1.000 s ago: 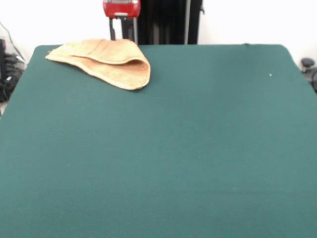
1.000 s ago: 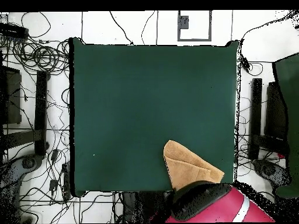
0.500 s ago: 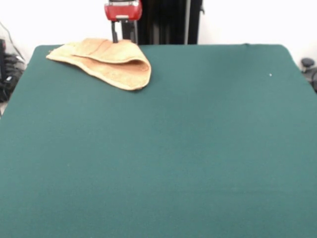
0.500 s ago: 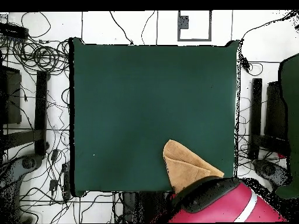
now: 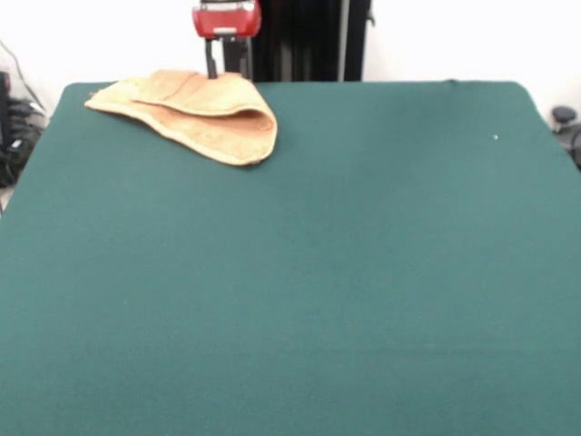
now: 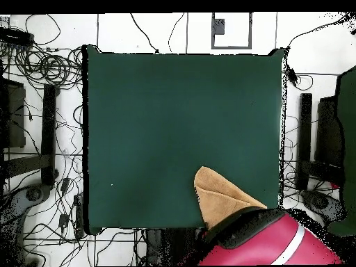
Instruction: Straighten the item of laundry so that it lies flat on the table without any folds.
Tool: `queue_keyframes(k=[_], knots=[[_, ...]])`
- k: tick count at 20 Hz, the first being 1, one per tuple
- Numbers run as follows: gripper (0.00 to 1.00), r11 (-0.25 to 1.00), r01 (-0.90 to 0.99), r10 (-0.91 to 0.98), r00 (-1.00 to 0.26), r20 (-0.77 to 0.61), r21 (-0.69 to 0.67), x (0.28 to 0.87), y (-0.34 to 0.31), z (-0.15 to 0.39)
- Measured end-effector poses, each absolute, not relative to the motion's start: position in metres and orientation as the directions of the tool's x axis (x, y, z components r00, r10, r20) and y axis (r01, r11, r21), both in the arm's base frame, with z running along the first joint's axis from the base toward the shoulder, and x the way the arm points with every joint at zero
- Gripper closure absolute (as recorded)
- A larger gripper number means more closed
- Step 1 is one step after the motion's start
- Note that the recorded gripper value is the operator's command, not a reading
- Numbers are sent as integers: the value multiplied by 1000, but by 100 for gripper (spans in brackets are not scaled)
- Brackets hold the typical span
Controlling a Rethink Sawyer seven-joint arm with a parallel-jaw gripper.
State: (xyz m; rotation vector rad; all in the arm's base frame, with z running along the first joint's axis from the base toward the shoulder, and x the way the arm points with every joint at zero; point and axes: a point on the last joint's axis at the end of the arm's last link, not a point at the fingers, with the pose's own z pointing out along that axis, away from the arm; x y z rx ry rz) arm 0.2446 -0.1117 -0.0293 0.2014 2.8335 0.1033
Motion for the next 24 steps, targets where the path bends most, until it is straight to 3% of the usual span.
queue_keyframes(k=[7,16,24], knots=[[0,989,119,141,-945,-296,90,247,-113,-26],[0,998,21,35,-957,-287,54,265,-118,16],[0,997,73,74,-968,-240,16,276,-134,33]])
